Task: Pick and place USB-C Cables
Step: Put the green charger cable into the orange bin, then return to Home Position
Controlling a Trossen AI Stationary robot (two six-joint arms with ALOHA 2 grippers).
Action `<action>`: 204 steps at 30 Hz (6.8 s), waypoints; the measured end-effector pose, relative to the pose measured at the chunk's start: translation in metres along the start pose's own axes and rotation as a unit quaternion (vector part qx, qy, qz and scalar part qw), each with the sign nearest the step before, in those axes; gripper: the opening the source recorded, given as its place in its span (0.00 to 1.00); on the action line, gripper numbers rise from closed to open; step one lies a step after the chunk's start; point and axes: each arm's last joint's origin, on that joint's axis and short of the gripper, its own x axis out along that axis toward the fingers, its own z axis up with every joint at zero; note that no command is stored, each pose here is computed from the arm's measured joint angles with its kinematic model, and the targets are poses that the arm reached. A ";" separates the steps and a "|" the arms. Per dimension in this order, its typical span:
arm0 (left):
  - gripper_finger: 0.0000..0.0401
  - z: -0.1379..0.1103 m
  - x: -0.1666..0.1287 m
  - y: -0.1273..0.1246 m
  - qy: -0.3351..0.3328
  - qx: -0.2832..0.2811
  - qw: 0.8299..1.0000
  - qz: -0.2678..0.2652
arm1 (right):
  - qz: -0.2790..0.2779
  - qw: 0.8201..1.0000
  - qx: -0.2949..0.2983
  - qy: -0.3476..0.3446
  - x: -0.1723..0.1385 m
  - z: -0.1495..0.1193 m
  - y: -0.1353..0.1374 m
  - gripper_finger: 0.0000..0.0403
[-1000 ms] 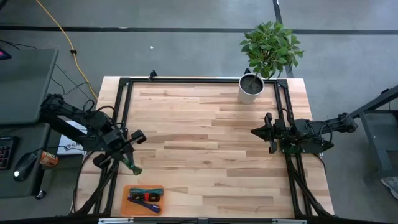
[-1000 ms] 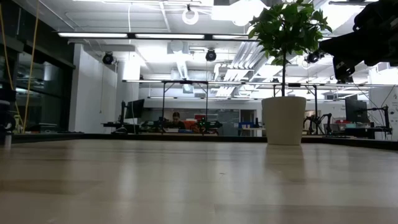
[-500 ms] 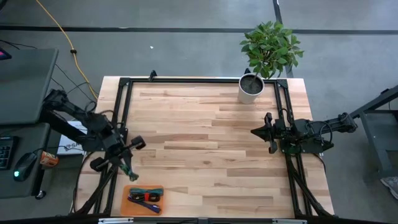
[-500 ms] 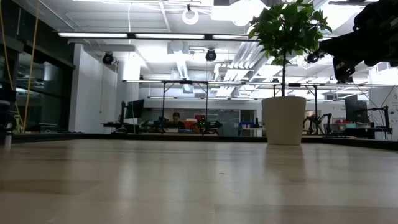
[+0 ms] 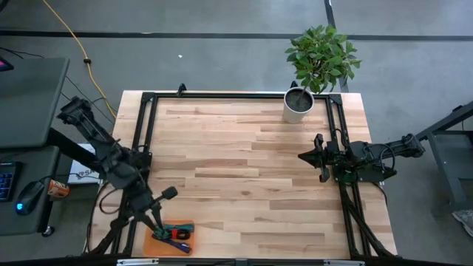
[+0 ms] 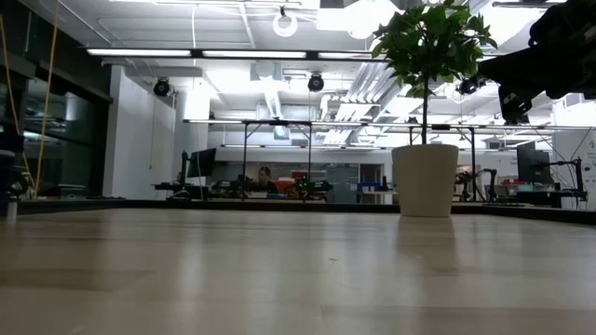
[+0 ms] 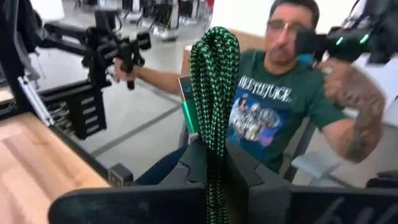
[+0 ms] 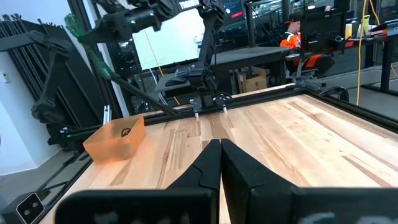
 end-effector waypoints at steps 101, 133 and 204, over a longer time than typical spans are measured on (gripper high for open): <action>0.50 -0.148 0.109 0.024 0.444 -0.351 0.800 0.202 | -0.002 1.000 0.001 0.000 0.000 0.000 0.000 0.00; 0.53 -0.075 0.046 0.020 0.336 -0.277 0.871 0.228 | -0.002 1.000 0.004 0.000 0.000 0.000 0.000 0.00; 0.01 -0.047 -0.148 0.064 -0.094 0.086 0.884 0.450 | -0.002 1.000 0.013 0.001 0.000 0.000 0.000 0.00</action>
